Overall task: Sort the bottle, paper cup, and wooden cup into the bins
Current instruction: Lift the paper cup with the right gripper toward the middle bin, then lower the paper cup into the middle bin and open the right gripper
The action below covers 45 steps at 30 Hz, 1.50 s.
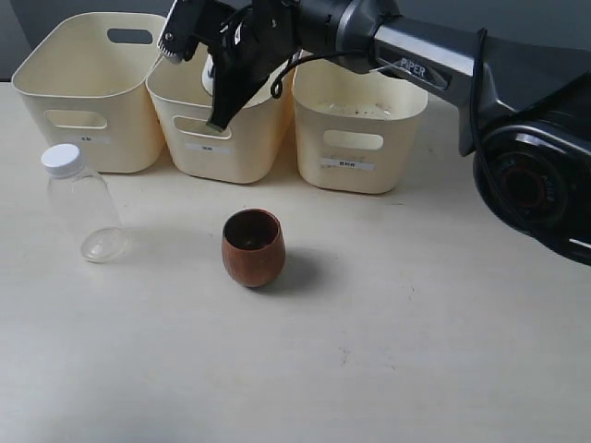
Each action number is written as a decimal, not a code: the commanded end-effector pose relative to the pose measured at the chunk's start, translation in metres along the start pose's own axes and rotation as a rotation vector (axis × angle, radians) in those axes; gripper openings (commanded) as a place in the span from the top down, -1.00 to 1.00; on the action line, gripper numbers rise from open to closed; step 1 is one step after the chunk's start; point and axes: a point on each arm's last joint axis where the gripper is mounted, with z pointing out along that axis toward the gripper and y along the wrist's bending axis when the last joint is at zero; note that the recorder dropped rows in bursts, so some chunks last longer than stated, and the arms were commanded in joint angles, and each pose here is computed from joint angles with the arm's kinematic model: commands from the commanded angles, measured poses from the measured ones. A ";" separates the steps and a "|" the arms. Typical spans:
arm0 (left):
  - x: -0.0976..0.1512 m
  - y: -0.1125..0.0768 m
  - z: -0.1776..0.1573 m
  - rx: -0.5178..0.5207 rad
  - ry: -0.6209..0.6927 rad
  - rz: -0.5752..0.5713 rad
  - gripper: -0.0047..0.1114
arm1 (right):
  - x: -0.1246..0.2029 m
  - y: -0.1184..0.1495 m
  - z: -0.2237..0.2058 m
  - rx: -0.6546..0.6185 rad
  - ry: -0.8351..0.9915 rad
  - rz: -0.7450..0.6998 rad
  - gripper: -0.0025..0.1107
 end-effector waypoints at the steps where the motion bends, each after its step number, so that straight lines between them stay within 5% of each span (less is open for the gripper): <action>1: -0.002 0.000 0.000 0.005 -0.007 -0.007 0.92 | 0.002 -0.002 -0.004 0.010 0.056 -0.022 0.97; 24: -0.002 0.000 0.000 0.005 -0.007 -0.007 0.92 | 0.013 0.003 -0.005 -0.047 0.182 -0.034 0.97; 32: -0.002 0.000 0.000 0.005 -0.007 -0.007 0.92 | 0.011 0.002 -0.005 -0.030 0.161 -0.021 0.42; 45: -0.002 0.000 0.000 0.005 -0.007 -0.007 0.92 | -0.003 -0.008 -0.017 0.040 0.057 -0.003 0.42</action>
